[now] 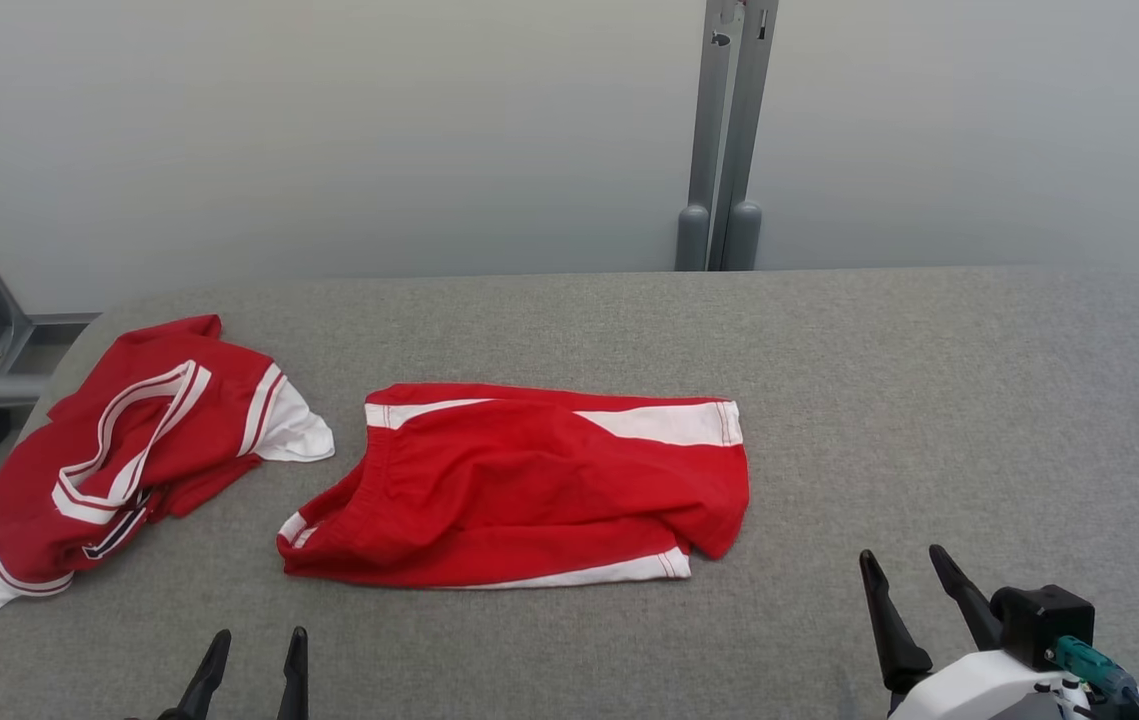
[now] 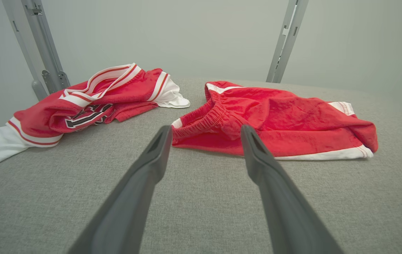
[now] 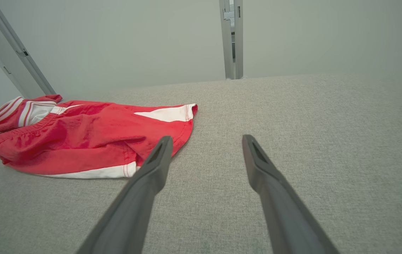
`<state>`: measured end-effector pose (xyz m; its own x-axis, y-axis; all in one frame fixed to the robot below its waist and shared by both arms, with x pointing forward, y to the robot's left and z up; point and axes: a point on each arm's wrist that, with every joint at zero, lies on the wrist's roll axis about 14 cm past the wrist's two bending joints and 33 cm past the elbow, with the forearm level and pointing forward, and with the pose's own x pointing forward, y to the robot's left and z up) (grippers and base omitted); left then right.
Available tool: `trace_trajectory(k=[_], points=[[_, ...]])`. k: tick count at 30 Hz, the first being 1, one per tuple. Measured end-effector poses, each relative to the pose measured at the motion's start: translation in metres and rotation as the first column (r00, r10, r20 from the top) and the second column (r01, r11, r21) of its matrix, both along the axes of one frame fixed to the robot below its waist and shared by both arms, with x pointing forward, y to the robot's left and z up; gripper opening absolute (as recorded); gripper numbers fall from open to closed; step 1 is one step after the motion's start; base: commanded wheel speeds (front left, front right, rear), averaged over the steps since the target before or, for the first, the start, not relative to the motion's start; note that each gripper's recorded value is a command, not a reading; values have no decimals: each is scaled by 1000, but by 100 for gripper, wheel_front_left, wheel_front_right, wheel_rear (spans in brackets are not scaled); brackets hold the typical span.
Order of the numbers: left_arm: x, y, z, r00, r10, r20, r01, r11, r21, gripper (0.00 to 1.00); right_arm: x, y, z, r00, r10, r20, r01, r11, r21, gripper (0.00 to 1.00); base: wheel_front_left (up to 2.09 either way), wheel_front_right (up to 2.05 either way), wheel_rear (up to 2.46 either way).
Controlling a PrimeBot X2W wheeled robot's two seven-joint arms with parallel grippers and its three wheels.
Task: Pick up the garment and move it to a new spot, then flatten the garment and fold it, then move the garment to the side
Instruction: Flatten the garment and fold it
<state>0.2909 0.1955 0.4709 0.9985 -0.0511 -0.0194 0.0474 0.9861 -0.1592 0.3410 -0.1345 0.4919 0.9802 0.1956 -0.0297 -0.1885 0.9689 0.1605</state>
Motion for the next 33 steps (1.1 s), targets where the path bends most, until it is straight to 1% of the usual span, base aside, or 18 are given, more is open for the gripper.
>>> trace_trajectory(k=[6,10,14,19,24,27,28,29,33], points=[[1,-3,-3,1000,-5,-11,5,1000,-14,100,1,2,-2,1000,5,-10,-5,1000,-1,100,0,0,0],[16,-10,2,998,-58,-11,58,998,8,100,8,5,-5,998,18,-60,-17,1000,17,100,0,0,0],[43,-18,7,990,-119,-80,123,992,41,100,26,9,-8,985,45,-169,-46,999,-4,100,0,0,0],[84,-19,12,966,-146,-214,158,987,38,100,60,16,6,959,76,-275,-90,995,-41,100,0,0,0],[124,-25,17,930,-175,-323,205,977,60,100,94,19,12,927,82,-366,-120,989,-83,100,0,0,0],[144,-31,15,903,-189,-386,235,969,76,100,112,22,13,913,84,-398,-138,984,-109,100,0,0,0],[150,-32,12,890,-194,-412,245,967,75,100,119,23,12,911,86,-403,-140,984,-107,100,0,0,0],[158,-36,0,853,-194,-485,263,962,78,100,130,24,8,902,85,-424,-143,984,-108,100,0,0,0],[177,-47,-12,798,-188,-572,280,957,76,100,145,29,-8,878,94,-470,-166,980,-113,100,0,0,0]])
